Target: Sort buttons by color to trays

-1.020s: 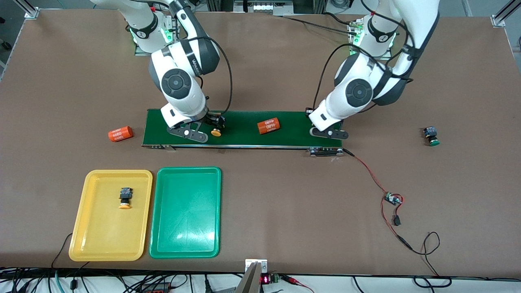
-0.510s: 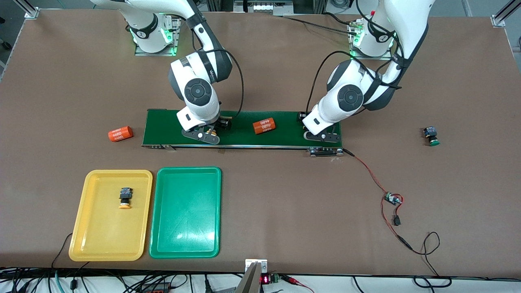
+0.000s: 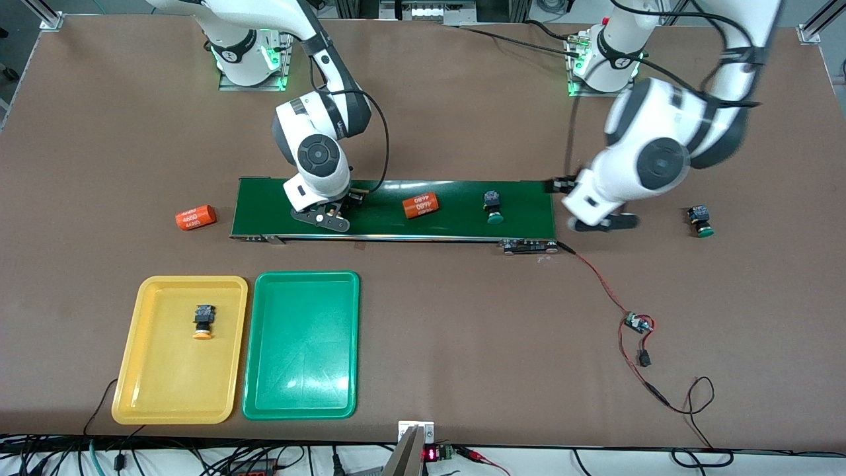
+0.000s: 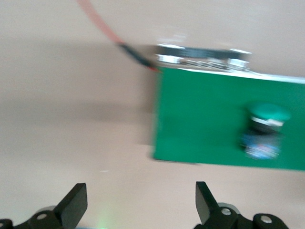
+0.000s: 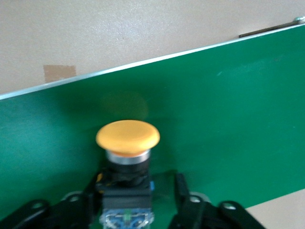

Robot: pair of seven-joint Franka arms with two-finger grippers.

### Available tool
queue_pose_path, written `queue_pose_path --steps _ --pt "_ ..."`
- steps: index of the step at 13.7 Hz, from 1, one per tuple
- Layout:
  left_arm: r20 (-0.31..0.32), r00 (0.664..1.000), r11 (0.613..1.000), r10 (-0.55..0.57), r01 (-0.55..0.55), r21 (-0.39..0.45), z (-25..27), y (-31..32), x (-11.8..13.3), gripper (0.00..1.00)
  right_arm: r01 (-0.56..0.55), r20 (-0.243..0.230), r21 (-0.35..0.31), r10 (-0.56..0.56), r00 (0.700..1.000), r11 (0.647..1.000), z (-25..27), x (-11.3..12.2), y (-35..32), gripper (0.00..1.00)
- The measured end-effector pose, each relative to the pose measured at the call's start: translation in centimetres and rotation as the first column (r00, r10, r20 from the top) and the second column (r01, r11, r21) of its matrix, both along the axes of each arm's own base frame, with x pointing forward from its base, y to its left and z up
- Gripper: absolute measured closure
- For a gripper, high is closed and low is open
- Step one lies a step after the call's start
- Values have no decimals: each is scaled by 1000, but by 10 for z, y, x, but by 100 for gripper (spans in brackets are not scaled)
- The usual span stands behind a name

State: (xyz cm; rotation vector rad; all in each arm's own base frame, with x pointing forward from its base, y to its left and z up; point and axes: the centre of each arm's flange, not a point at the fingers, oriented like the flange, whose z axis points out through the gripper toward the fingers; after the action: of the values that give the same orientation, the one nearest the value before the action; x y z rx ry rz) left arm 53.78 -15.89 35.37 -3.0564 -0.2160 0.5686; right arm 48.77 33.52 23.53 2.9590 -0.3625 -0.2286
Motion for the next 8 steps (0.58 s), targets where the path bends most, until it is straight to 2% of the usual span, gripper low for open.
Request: queue_pose_path --steps 2,5,8 --pt "-13 999 997 34 -32 75 -10 47 9 0 9 6 7 -9 1000 1000 9 3 -4 59" --pt "-25 999 987 38 -34 155 -22 112 17 0 63 45 34 -65 997 997 35 27 -29 59" --pt "-51 999 993 -10 15 117 -31 193 18 0 119 135 68 -128 983 991 78 88 -86 59"
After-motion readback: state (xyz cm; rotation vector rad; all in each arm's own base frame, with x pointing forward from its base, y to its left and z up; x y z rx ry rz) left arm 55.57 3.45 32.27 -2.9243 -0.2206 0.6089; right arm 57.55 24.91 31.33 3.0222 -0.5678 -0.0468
